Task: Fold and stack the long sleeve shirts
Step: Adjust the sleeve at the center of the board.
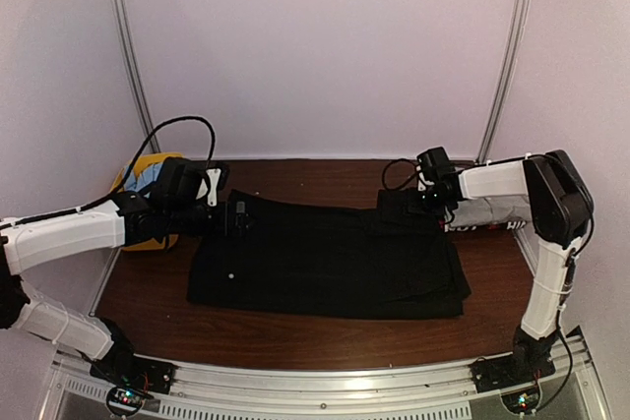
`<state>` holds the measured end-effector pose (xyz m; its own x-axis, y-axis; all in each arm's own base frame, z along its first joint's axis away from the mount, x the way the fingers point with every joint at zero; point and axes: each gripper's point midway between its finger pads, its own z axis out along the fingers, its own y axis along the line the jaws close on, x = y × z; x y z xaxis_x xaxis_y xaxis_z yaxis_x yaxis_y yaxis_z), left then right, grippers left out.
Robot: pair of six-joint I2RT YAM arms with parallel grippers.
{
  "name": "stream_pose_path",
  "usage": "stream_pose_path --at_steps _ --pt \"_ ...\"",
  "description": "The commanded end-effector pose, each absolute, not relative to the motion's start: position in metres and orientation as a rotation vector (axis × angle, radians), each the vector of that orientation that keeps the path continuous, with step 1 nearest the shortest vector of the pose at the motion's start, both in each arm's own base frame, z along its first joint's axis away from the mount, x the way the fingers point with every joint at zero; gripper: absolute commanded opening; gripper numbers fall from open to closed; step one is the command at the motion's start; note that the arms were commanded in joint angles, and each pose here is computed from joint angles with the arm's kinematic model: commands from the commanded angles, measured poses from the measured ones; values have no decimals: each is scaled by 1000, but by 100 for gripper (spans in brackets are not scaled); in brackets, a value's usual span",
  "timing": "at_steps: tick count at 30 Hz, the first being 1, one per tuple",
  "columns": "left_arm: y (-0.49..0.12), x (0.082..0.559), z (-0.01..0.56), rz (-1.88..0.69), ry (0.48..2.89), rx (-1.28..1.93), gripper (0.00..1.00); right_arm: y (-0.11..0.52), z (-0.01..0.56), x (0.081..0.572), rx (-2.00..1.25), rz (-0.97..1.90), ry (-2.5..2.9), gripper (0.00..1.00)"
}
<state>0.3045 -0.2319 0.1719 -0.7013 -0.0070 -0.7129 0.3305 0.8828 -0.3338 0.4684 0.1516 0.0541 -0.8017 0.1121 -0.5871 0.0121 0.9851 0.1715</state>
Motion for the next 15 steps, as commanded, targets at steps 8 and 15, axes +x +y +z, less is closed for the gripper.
stream_pose_path --at_steps 8,15 --pt "-237 311 181 -600 2243 247 97 164 28 466 135 366 2517 55" --pt "-236 310 175 -595 2254 245 97 164 23 455 178 423 2513 49"
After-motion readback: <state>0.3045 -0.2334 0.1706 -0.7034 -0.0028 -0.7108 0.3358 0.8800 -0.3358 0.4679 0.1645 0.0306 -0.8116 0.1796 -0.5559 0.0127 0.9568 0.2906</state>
